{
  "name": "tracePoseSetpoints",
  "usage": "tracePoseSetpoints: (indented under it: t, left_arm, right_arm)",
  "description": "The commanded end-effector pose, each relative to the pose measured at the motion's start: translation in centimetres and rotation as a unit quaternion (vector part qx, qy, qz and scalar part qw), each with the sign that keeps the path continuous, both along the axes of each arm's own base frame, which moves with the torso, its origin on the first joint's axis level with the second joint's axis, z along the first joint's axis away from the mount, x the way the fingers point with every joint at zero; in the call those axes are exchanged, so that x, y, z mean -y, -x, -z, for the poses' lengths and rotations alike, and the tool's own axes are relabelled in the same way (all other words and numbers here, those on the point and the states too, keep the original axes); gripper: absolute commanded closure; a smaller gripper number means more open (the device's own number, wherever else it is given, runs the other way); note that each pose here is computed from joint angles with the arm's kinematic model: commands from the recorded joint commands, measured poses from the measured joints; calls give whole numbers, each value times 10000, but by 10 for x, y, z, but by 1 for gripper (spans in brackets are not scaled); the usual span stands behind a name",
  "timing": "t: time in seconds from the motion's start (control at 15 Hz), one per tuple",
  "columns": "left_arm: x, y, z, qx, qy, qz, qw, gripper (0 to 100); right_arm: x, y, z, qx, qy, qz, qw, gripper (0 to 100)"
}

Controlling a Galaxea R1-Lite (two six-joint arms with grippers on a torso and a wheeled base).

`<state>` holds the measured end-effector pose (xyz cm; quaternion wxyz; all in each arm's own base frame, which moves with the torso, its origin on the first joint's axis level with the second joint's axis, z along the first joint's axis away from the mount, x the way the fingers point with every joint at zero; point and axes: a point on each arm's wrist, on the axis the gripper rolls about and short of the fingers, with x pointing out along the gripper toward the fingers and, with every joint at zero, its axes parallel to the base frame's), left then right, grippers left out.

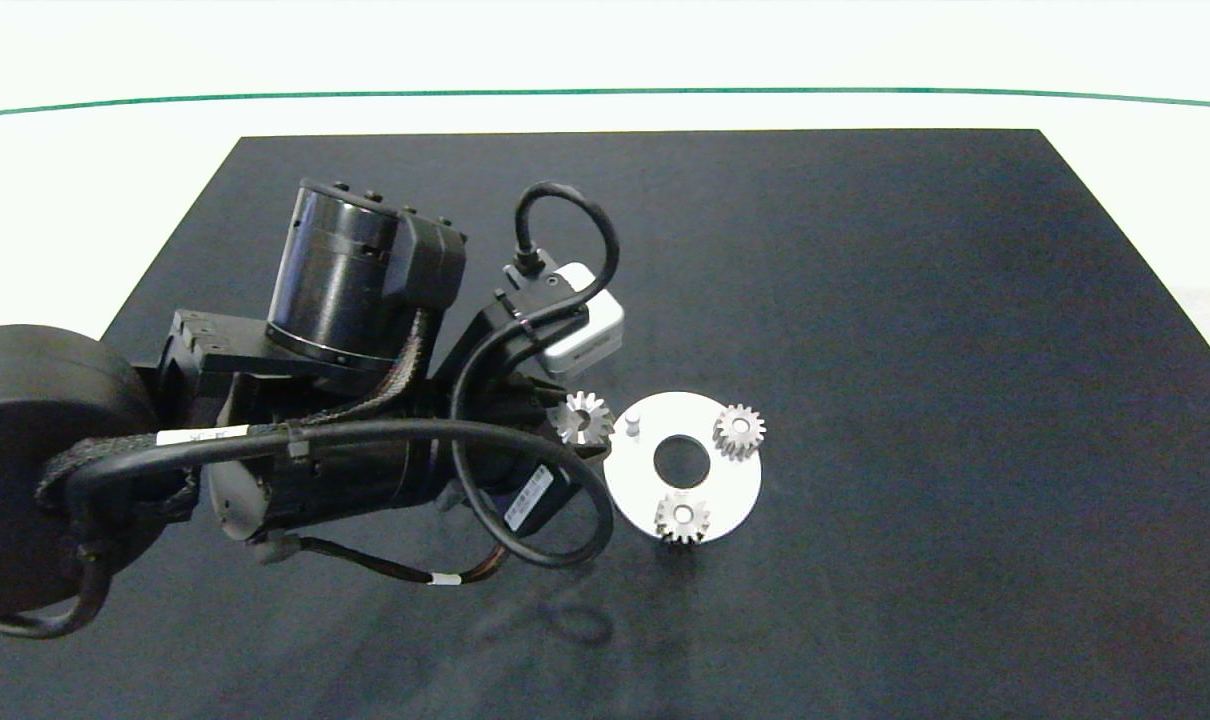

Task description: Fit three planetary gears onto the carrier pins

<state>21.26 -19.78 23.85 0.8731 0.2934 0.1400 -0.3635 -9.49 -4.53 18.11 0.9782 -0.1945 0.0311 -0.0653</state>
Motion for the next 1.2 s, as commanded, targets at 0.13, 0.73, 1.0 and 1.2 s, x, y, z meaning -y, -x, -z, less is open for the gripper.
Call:
tracePoseSetpoints:
  t: [0.13, 0.73, 1.0, 1.2]
  left_arm:
    - [34, -17, 4, -5, -206, -17, 9998, 90]
    - [47, -44, 17, -88, -513, -263, 9983, 90]
    - [48, -48, 15, -40, -491, -284, 9984, 90]
    - [50, -49, 19, -87, -530, -278, 9982, 90]
  right_arm:
    - [1, 3, 1, 57, -8, -2, 10000, 0]
    - [2, 3, 1, 65, -10, -25, 10000, 0]
    - [2, 3, 1, 65, -10, -18, 10000, 0]
    - [2, 3, 1, 72, -13, -25, 10000, 0]
